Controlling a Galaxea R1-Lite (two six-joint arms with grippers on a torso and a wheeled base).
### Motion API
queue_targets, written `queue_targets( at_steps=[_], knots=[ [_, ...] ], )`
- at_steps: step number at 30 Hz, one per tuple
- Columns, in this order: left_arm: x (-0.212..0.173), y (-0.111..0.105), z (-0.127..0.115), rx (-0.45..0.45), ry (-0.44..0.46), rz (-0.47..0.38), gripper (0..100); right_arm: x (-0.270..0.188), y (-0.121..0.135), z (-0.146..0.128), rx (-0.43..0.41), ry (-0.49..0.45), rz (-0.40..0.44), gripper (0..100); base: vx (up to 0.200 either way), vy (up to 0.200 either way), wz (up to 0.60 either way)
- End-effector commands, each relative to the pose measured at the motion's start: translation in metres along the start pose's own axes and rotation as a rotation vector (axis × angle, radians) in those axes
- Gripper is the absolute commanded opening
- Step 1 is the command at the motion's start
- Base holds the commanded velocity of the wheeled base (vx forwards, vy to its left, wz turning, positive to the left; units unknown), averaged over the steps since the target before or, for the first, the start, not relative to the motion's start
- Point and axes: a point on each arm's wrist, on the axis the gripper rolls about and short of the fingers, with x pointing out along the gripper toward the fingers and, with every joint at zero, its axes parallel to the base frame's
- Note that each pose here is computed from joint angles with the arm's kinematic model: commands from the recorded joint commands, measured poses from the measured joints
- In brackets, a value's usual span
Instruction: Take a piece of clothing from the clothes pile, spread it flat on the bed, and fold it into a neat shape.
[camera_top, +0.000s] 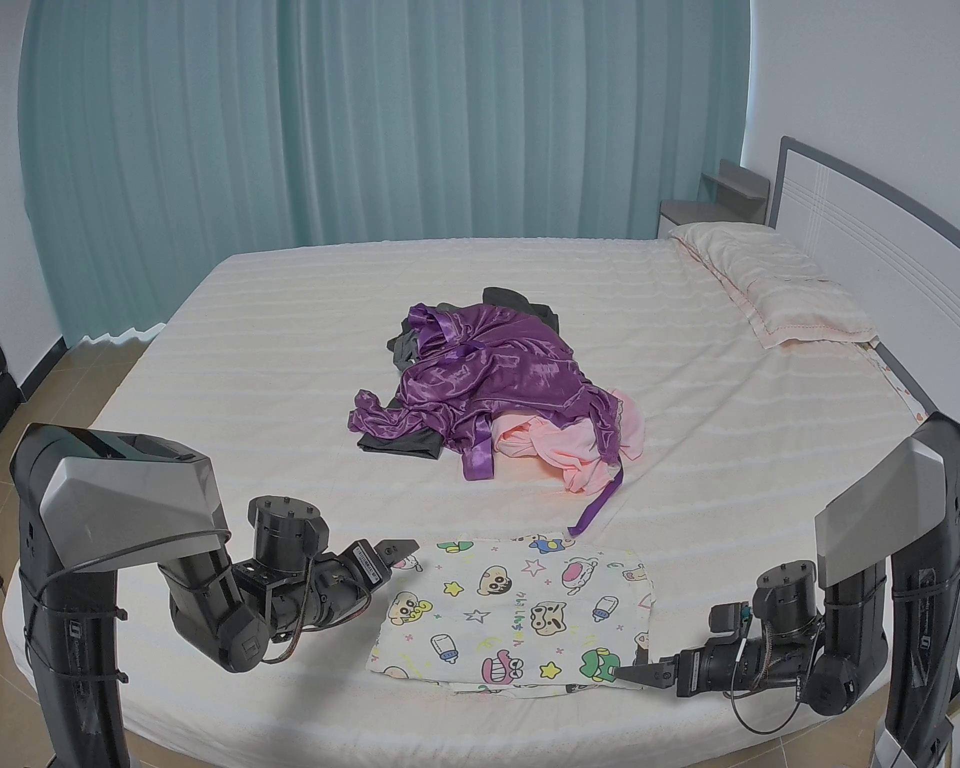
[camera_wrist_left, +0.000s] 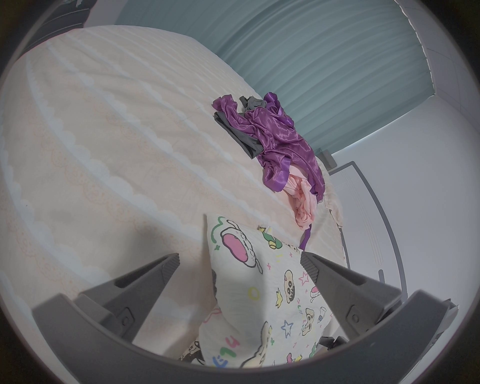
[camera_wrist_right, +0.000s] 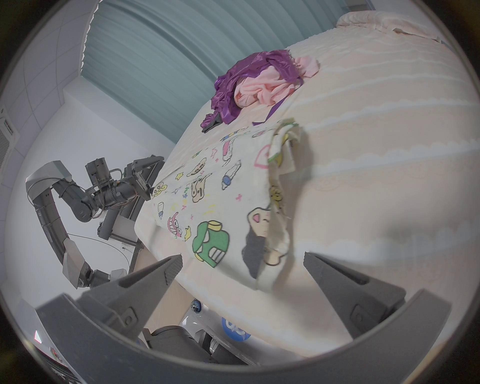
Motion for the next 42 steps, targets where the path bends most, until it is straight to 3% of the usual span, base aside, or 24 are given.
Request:
queue_targets(
  at_steps=[1,18,21,22,28,30,32,38,42],
  knots=[
    [0.001,0.002,-0.001,-0.001,0.003,0.004,100,0.010,-0.001,-0.001,-0.006,0.005,0.005,0,0.000,0.000,0.00],
    [-0.002,0.001,-0.001,-0.004,0.003,0.002,100,-0.013,-0.002,-0.010,0.000,0.031,-0.038,0,0.000,0.000,0.00],
    [-0.015,-0.010,0.005,-0.001,-0.022,-0.030,100,-0.012,-0.002,-0.011,-0.012,0.037,-0.040,0,0.000,0.000,0.00],
    [-0.017,-0.013,0.005,0.000,-0.024,-0.036,100,-0.012,-0.002,-0.010,-0.013,0.036,-0.040,100,0.000,0.000,0.00],
    [-0.034,-0.069,0.001,-0.132,-0.086,-0.187,100,-0.010,-0.004,-0.012,-0.034,0.046,-0.041,100,0.000,0.000,0.00],
    [-0.032,-0.075,-0.008,-0.156,-0.070,-0.195,100,-0.009,-0.005,-0.013,-0.039,0.050,-0.043,100,0.000,0.000,0.00],
    [-0.031,-0.076,-0.013,-0.150,-0.064,-0.189,100,-0.009,-0.005,-0.013,-0.039,0.050,-0.043,100,0.000,0.000,0.00],
    [-0.008,-0.055,-0.042,-0.125,-0.052,-0.043,100,-0.010,-0.005,-0.013,-0.038,0.049,-0.044,100,0.000,0.000,0.00],
    [-0.006,-0.047,-0.056,-0.055,-0.023,0.025,100,-0.010,-0.006,-0.013,-0.034,0.048,-0.047,100,0.000,0.000,0.00]
  ],
)
